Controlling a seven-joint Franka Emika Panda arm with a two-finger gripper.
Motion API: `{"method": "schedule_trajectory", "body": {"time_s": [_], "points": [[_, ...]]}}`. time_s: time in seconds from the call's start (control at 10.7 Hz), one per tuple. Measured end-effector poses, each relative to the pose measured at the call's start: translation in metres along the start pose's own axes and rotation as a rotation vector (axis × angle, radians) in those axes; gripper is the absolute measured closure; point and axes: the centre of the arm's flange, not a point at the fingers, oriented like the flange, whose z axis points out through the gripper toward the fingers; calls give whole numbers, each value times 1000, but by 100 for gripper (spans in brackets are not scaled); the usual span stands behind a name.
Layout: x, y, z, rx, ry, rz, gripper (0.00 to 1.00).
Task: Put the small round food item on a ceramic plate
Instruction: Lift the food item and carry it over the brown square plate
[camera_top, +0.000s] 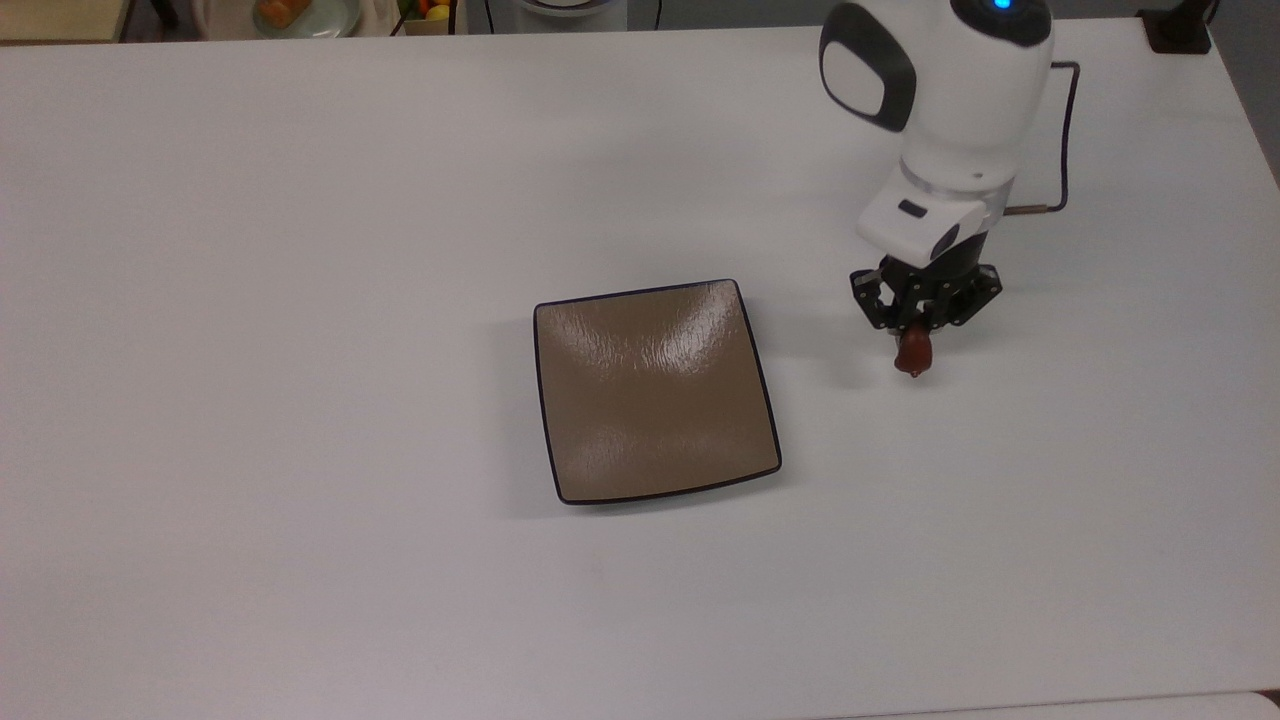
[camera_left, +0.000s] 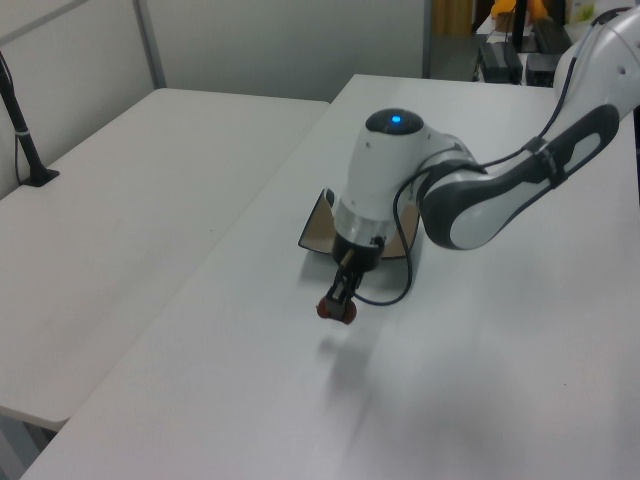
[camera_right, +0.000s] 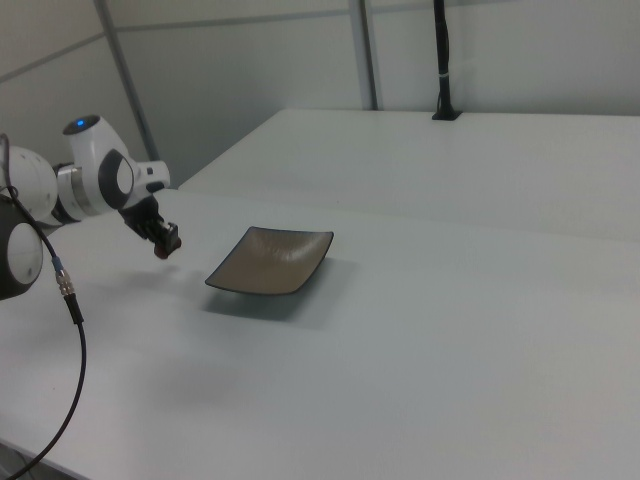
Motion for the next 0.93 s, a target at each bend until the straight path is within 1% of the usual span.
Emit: {"method": "schedule_trajectory", "body": {"time_s": [0.19,0.28,0.37,0.47,0.65,0.93], "points": [[12,10,-39,-4,20,3,87],[19,22,-69,-14,22,-1,87],[23,31,-90,-16,23,-6,87],[30,49,-120,-10,13,-19,87],[35,76,-153,6,-15,-69,87],[40,137,-201,37,-78,-188,88]]}}
